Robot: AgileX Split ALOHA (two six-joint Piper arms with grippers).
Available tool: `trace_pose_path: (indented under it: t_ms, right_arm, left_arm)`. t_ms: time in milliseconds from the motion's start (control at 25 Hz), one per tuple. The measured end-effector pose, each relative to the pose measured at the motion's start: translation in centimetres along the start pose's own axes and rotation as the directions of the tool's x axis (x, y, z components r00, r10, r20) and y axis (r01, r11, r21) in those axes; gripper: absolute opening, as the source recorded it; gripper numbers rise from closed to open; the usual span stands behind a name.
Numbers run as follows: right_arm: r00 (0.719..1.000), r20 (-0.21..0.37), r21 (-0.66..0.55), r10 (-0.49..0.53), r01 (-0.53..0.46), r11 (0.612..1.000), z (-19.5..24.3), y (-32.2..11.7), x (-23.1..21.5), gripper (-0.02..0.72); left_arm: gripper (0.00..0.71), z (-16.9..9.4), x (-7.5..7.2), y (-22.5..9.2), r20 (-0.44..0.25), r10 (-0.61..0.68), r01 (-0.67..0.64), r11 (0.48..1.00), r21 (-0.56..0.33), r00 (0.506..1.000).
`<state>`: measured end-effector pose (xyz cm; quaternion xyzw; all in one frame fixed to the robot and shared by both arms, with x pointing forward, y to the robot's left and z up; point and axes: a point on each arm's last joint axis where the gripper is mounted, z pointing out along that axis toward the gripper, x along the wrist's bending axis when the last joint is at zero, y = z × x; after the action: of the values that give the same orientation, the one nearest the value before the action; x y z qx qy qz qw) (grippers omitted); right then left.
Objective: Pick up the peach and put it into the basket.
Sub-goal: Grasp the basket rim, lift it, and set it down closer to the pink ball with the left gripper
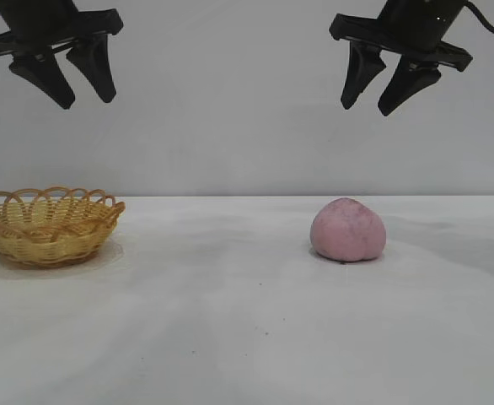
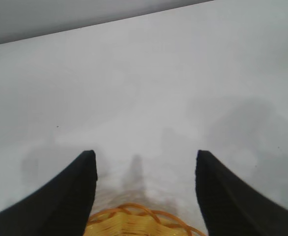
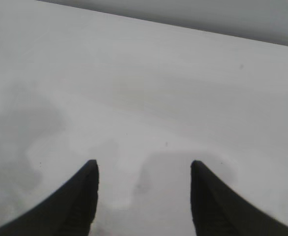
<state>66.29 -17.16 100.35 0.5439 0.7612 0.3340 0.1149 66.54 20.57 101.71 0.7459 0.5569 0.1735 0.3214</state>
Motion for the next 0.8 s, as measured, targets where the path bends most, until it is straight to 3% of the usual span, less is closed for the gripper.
trace_pose_path:
  t_ms: [680, 800]
  right_arm:
    - [1.000, -0.004, 0.000, -0.001, 0.001, 1.000, 0.00, 0.00, 0.03, 0.361]
    - [1.000, -0.008, 0.010, -0.007, 0.007, 1.000, 0.00, -0.09, 0.07, 0.361]
  left_arm:
    - [0.389, 0.00, 0.03, 0.05, -0.003, 0.001, -0.002, 1.000, -0.005, 1.000]
    - [0.389, -0.01, 0.23, -0.20, -0.024, 0.054, -0.054, 0.998, 0.024, 0.998]
